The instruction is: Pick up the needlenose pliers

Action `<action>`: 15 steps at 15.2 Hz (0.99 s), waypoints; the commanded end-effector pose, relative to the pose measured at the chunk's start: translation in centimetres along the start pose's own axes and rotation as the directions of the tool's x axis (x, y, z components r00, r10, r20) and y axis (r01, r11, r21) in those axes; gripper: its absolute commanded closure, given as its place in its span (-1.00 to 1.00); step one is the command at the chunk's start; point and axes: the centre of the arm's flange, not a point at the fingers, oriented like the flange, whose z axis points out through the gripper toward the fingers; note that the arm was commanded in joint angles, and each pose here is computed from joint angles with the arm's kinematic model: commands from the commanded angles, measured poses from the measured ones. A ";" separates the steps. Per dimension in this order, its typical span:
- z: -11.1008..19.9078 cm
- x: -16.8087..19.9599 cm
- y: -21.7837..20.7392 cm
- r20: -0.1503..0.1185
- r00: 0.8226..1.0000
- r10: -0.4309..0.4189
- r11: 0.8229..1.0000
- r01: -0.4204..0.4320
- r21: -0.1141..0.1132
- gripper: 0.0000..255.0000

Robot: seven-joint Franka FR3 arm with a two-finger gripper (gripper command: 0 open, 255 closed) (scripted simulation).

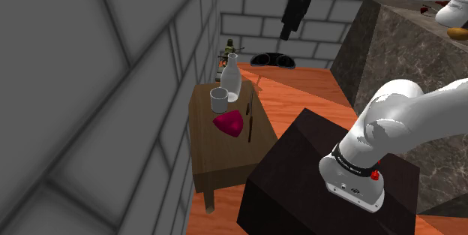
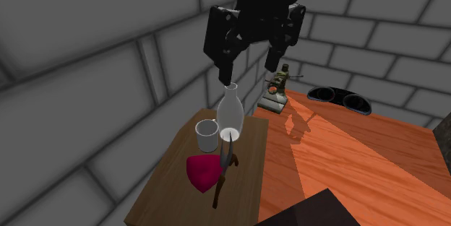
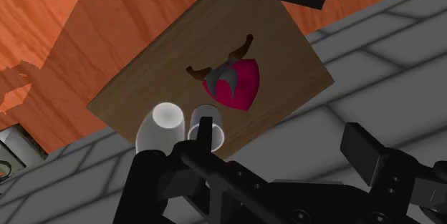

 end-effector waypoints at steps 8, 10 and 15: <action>9.2 -0.3 -2.9 -0.067 0.965 0.254 0.961 -0.260 -0.090 -1.00; 11.9 -0.1 -3.6 -0.091 0.942 0.323 0.937 -0.332 -0.112 -1.00; 18.7 0.6 -4.9 -0.155 0.862 0.483 0.849 -0.504 -0.159 -1.00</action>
